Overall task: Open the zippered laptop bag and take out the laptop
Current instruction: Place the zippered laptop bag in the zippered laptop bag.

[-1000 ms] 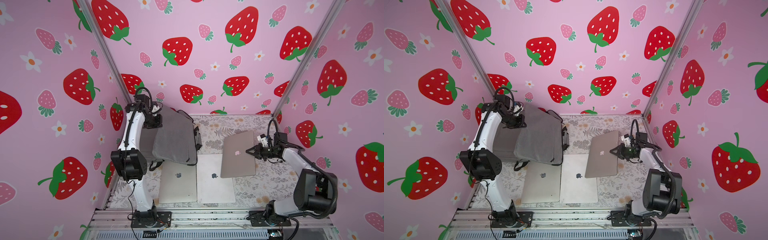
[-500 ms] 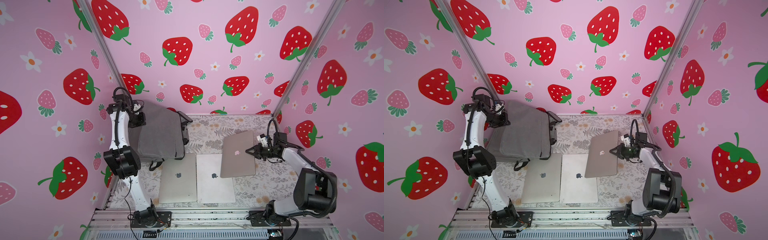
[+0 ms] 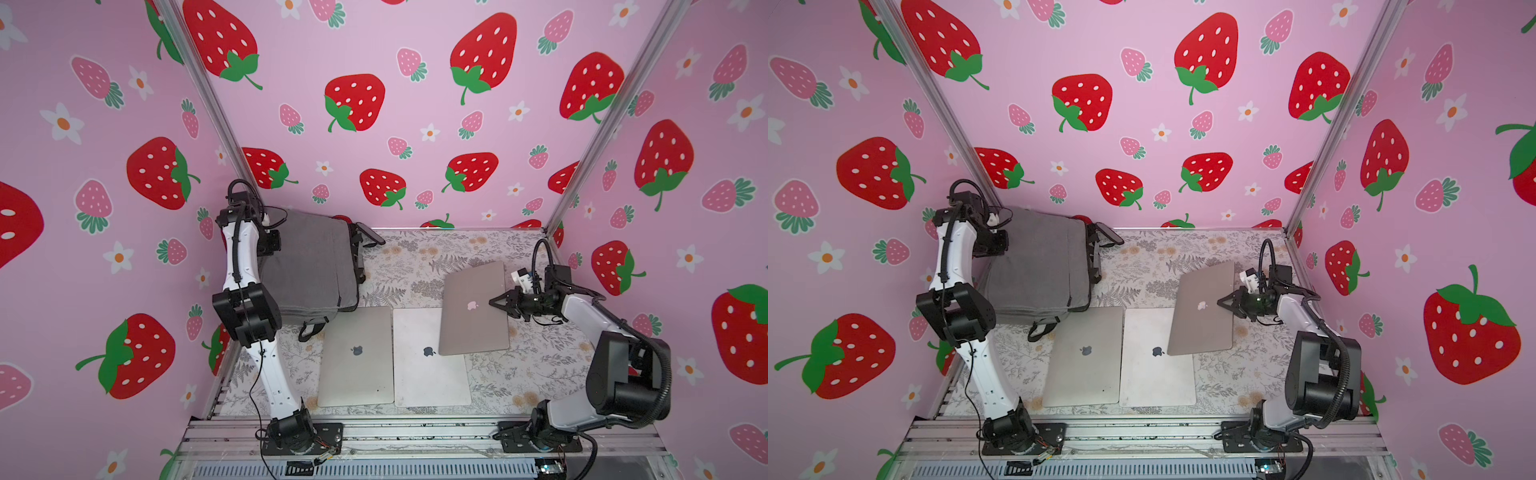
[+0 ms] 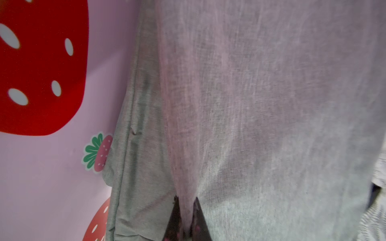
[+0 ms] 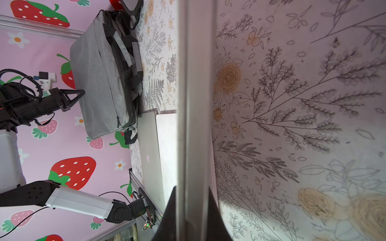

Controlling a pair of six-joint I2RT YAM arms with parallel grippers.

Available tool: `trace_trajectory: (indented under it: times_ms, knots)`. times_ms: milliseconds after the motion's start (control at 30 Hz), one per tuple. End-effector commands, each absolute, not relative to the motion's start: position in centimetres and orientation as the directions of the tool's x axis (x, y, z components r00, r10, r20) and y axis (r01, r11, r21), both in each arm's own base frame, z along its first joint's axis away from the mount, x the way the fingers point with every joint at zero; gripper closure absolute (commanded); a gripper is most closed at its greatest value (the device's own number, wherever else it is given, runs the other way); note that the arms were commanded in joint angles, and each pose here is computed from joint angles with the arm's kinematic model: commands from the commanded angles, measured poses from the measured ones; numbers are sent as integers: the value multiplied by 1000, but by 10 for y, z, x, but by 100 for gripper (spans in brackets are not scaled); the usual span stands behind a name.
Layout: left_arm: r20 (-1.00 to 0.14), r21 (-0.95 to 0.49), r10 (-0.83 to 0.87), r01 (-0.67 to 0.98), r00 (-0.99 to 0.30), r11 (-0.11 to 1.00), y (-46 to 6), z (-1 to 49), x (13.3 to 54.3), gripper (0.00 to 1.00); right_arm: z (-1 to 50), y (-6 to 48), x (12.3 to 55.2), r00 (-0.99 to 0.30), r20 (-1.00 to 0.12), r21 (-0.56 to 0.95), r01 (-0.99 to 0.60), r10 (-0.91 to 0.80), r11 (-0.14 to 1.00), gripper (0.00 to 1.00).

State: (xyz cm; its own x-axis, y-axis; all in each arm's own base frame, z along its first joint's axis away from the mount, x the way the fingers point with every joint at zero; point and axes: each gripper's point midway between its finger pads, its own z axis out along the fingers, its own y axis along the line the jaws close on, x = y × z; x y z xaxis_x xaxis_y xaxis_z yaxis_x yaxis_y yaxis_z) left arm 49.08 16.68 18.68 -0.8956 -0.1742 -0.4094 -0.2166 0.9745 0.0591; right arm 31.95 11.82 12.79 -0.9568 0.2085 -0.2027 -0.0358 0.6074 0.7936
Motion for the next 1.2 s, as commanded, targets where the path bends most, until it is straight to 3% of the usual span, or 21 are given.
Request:
trace_trajectory:
  times_ms: [0,233,433,600,800,1167]
  knots:
    - [-423,255,-144,-270,-895,928,202,195,494,96,134,126,321,-955,-243,801,-99,170,590,100]
    - [-366,377,-92,-238,-926,895,205,171,510,82,134,133,315,-960,-236,802,-106,149,588,100]
    - [-387,309,-73,-204,-919,929,179,177,516,55,137,140,314,-961,-239,821,-125,136,557,100]
    - [-466,148,-28,-108,-885,983,121,207,520,39,147,149,314,-959,-258,836,-161,117,524,100]
    - [-543,-115,-51,14,-838,993,37,247,505,33,159,158,315,-953,-280,859,-195,116,473,100]
    - [-515,-557,-126,219,-848,801,-145,246,438,29,189,174,313,-939,-327,892,-269,109,364,100]
